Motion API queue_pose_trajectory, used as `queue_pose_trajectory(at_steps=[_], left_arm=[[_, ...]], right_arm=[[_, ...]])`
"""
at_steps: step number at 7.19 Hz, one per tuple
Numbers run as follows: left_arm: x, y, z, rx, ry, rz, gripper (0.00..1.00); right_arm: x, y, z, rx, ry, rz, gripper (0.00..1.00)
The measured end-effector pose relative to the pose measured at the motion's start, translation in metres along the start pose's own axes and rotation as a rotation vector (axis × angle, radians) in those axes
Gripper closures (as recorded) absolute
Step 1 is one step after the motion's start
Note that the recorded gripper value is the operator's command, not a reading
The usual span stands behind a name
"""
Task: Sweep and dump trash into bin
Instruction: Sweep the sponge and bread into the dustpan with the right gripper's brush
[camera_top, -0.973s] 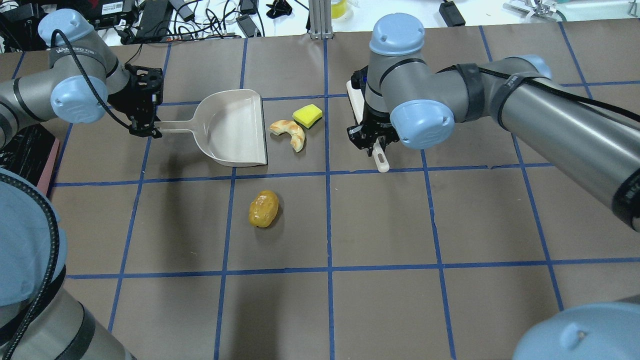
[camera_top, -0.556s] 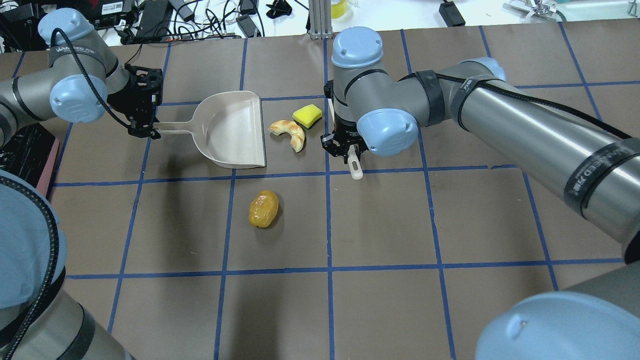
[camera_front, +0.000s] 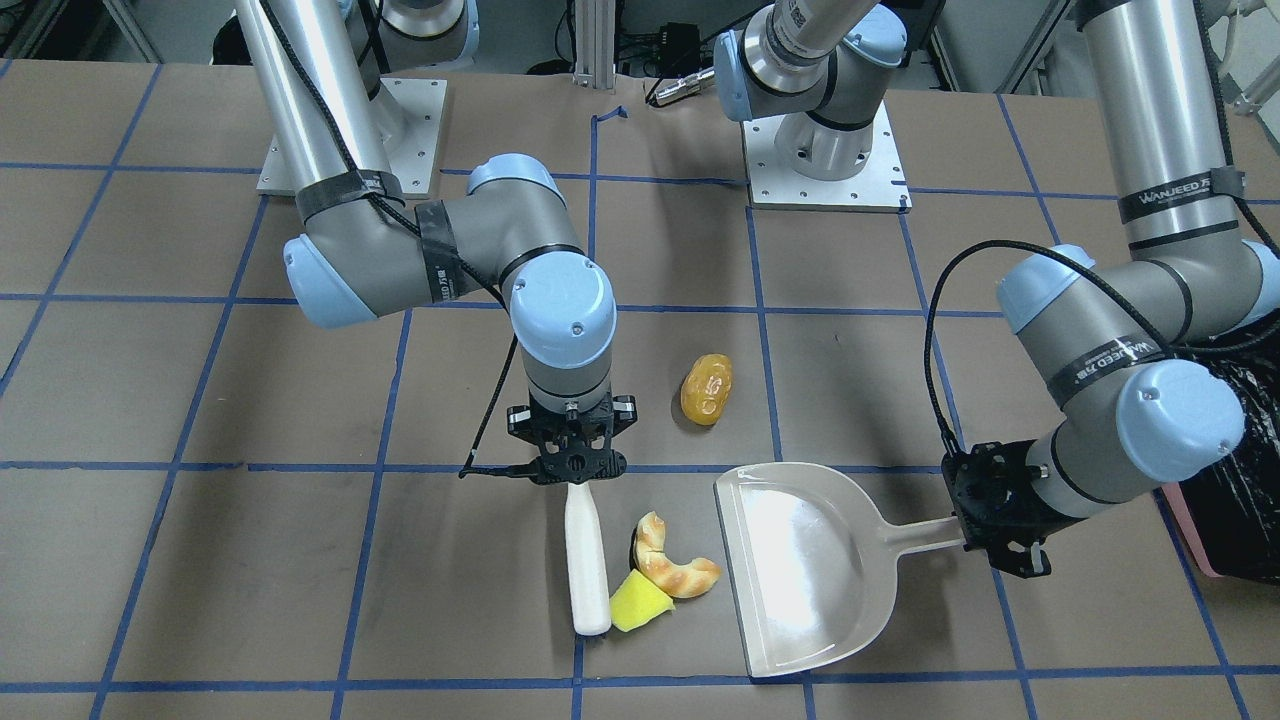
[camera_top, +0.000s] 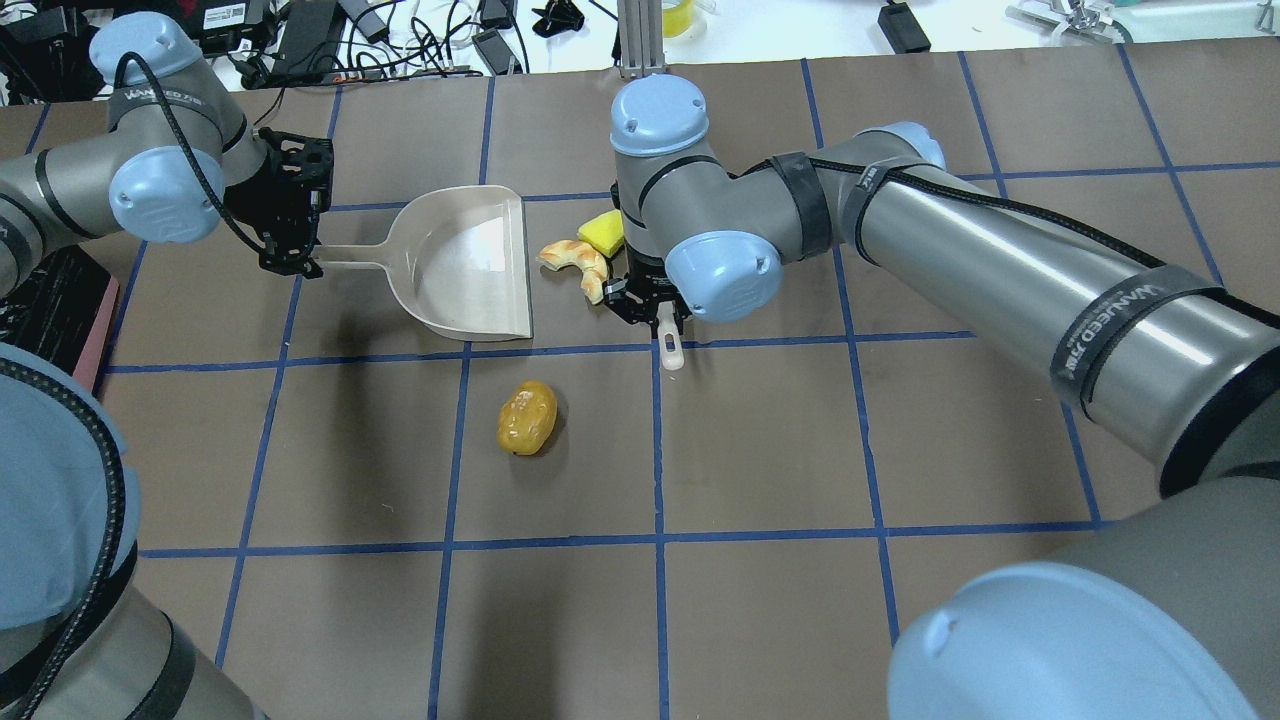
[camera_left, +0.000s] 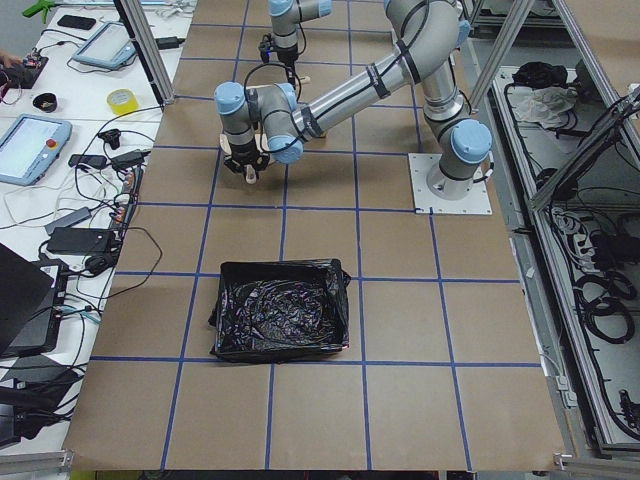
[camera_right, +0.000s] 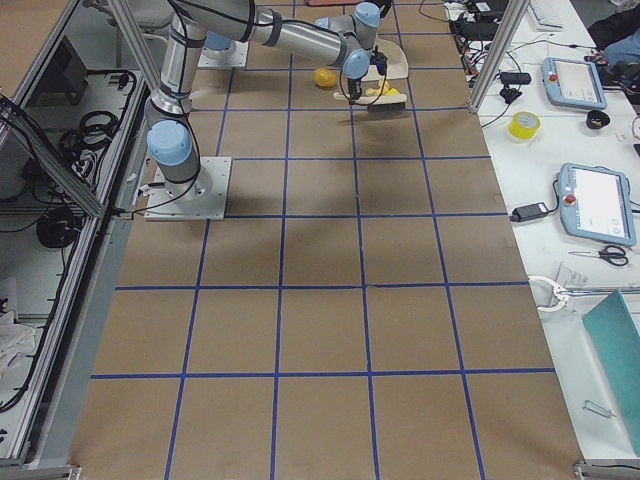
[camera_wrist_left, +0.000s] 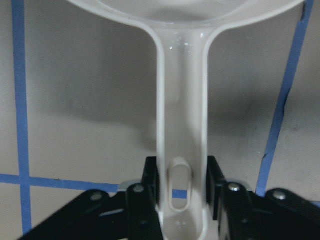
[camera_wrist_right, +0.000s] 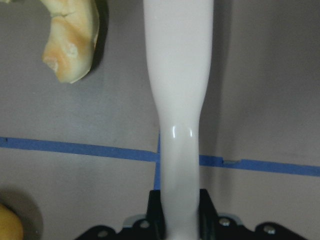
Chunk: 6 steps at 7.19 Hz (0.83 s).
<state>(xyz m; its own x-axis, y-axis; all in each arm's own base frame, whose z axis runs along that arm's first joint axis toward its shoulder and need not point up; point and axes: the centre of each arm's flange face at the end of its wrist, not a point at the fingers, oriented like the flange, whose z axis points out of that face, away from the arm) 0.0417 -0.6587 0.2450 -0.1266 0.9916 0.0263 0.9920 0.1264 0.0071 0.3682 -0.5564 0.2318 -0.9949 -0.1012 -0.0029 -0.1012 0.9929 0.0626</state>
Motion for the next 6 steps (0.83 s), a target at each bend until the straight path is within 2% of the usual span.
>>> queue_pose_trajectory(at_steps=[4, 6], left_arm=[[0.0, 0.0, -0.002, 0.0, -0.003, 0.002, 1.0], [0.0, 0.0, -0.002, 0.0, -0.003, 0.002, 1.0]], right_arm=[[-0.098, 0.006, 0.007, 0.028, -0.015, 0.069, 1.0], [-0.13, 0.012, 0.001, 0.037, -0.048, 0.085, 1.0]])
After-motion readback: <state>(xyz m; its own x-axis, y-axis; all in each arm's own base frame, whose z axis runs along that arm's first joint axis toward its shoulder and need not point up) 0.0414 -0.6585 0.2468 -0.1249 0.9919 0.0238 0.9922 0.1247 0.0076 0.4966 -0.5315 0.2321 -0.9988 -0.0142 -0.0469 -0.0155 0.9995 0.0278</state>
